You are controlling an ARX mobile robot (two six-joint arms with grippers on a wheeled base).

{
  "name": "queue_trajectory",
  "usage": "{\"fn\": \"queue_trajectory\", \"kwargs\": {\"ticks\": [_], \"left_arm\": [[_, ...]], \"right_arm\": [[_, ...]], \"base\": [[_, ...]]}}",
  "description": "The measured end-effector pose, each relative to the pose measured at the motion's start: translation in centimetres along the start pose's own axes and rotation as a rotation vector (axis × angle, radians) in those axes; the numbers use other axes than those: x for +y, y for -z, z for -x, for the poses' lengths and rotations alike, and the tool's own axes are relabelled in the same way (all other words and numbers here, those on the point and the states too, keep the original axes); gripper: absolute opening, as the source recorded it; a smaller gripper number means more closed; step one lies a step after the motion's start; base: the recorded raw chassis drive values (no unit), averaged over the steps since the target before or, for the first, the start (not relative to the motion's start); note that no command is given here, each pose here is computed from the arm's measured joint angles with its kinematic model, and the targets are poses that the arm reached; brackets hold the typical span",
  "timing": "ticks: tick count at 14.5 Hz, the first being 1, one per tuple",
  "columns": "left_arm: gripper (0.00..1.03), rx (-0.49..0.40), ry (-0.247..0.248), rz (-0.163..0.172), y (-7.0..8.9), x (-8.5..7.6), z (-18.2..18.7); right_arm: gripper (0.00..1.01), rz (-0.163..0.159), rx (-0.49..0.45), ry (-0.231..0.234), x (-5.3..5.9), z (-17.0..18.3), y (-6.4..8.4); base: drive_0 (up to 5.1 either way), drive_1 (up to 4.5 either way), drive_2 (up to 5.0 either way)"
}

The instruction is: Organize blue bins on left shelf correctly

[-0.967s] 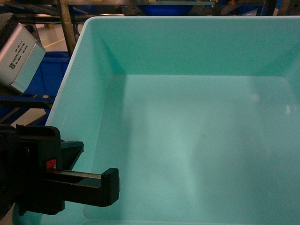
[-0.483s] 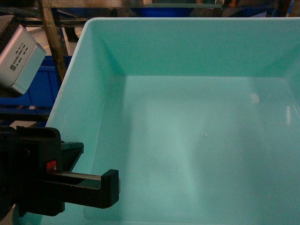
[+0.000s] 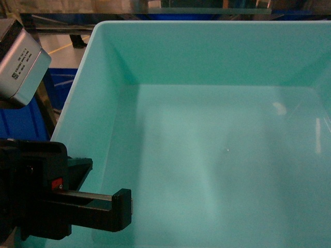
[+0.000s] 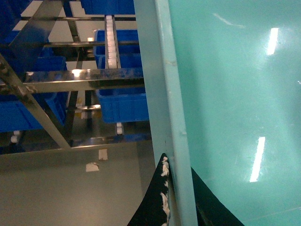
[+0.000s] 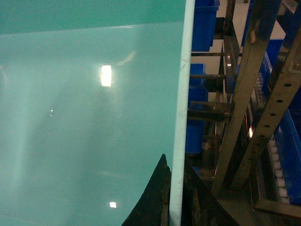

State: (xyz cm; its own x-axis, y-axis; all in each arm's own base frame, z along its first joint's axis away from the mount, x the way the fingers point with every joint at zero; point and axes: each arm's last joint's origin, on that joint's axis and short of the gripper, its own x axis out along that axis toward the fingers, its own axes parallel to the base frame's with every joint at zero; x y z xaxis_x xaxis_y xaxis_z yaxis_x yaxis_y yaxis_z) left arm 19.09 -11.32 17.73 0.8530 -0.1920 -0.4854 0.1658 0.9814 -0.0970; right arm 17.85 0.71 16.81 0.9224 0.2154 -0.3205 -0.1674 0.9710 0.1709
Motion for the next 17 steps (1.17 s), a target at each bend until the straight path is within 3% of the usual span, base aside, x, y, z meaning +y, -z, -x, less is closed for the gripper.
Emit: {"fn": "queue_trajectory", "kwargs": {"ticks": [3,17], "left_arm": [[0.02,-0.006,0.001,0.002,-0.06,-0.02,0.0],[0.02,-0.001,0.0,0.0,-0.01,0.02,-0.02]], "right_arm": [[0.02,0.002,-0.007,-0.001,0.01,0.0,-0.07],[0.02,0.001,-0.003,-0.002,0.01,0.0,-0.05]], "base": [[0.1,4.31,-4.1],[0.0,0.0,0.0]]}}
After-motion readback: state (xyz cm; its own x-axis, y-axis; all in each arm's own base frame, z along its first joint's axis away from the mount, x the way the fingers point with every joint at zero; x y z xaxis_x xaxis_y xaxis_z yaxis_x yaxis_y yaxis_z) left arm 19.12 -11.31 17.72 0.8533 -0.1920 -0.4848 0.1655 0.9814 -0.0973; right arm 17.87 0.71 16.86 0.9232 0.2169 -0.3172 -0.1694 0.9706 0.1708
